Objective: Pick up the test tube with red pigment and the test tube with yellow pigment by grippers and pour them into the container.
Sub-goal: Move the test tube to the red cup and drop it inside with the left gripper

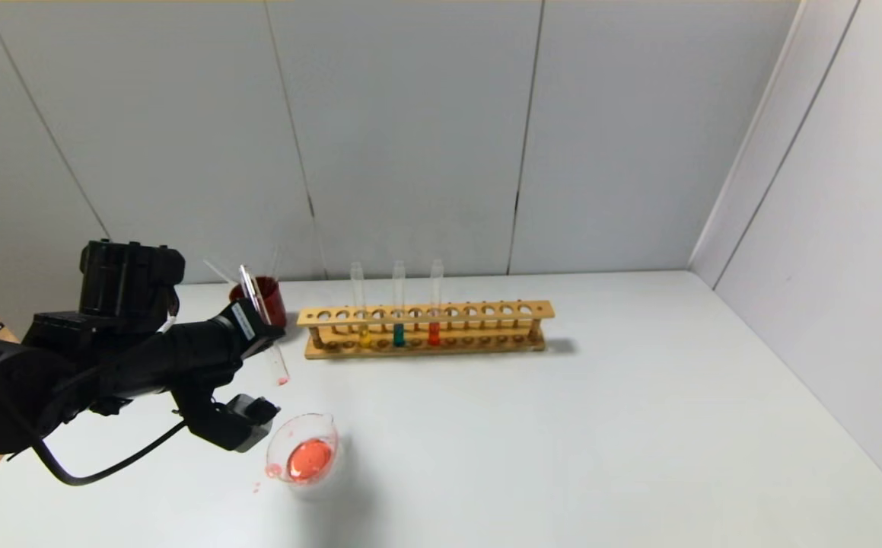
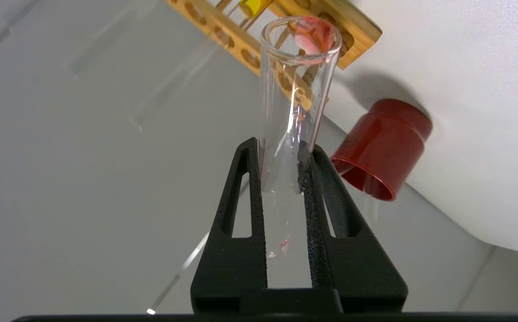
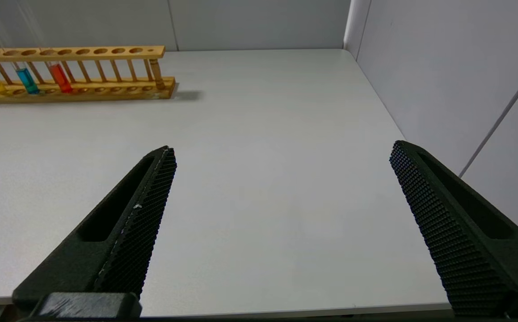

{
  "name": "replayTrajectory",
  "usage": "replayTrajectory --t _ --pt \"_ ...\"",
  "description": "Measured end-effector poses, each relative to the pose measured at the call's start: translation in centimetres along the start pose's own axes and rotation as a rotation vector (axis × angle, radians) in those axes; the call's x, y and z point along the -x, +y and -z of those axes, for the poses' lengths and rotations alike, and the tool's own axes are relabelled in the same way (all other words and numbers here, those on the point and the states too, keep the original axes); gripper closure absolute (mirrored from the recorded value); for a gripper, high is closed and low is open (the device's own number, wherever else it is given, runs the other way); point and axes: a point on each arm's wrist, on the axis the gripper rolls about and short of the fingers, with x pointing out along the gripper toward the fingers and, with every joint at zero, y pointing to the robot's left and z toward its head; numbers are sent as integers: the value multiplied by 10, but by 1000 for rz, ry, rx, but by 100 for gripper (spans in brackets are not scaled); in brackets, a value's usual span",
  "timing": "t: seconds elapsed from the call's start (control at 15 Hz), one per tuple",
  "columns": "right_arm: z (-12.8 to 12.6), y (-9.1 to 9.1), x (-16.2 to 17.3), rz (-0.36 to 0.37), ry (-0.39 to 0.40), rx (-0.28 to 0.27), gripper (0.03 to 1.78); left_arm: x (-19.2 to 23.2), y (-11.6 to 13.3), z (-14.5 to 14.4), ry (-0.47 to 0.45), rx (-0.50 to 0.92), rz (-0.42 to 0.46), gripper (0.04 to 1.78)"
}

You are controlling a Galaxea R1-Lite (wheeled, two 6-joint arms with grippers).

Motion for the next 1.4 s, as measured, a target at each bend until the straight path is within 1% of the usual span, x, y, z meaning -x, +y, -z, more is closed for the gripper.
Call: replayTrajectory --t 0.07,0.13,0.27,0.33,0.4,0.47,0.67,0.87,1.07,1.27,1.4 --pt "0 0 0 0 0 0 6 4 1 2 25 59 2 152" --pt "0 0 0 0 0 0 6 9 5 6 77 138 12 152" --pt "0 0 0 0 0 0 6 18 15 15 217 311 32 152" --pt "0 0 0 0 0 0 6 21 19 19 280 420 30 152" --pt "0 0 0 0 0 0 6 23 22 22 320 523 19 152" --pt "0 0 0 0 0 0 6 24 25 24 341 621 6 152" --pt "0 0 0 0 0 0 6 26 31 29 355 900 -40 152" --pt "0 0 0 0 0 0 6 24 40 38 362 1169 -124 152" --pt "0 0 0 0 0 0 6 27 51 52 358 1452 -247 152" --pt "0 0 0 0 0 0 6 31 58 62 330 1735 -368 152" --pt "0 0 0 0 0 0 6 32 59 70 308 1916 -479 152"
